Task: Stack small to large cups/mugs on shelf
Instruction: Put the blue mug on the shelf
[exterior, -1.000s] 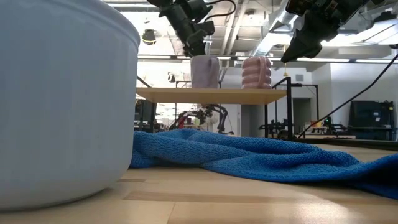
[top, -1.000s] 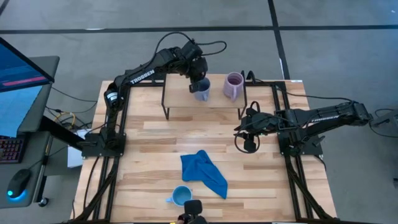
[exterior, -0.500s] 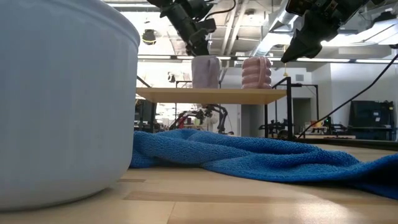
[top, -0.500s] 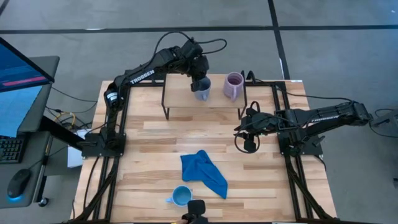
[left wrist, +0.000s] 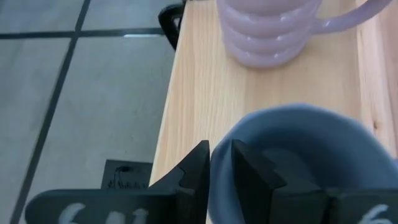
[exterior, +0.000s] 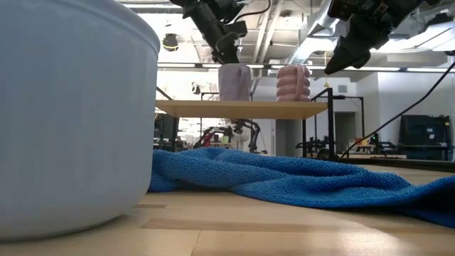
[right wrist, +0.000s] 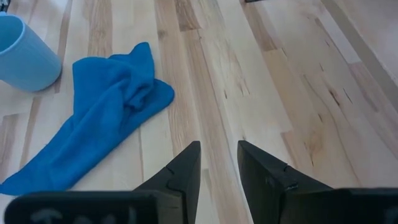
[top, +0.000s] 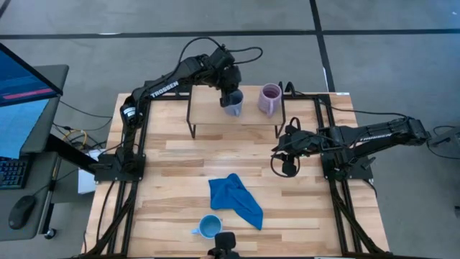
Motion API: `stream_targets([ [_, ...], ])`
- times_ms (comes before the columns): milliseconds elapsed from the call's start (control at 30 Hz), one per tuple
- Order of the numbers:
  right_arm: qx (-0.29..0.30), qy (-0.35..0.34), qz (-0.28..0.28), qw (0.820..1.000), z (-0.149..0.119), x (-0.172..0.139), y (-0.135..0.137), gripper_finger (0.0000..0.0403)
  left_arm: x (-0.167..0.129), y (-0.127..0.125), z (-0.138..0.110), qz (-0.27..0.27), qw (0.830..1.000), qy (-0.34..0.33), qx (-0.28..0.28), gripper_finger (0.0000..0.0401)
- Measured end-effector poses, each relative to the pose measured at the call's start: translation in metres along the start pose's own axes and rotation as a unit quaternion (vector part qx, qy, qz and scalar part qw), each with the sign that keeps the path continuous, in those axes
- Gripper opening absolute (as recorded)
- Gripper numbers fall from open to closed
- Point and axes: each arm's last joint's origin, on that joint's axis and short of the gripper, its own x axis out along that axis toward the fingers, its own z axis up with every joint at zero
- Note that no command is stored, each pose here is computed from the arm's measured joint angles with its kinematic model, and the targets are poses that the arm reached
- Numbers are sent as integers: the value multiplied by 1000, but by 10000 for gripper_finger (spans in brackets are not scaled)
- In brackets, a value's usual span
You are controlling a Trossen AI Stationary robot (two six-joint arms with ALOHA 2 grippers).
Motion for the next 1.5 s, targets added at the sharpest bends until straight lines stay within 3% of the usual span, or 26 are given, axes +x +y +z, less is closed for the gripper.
stream_targets([
  [600,1,6,-1,1000,-1,0,0,128,0,-2,1,35,999,18,16,57],
  [1400,0,5,-1,1000,-1,0,0,128,1,-2,5,20,999,-10,30,57],
  [1500,0,5,-1,1000,-1,0,0,128,1,-4,6,38,999,-5,36,57],
])
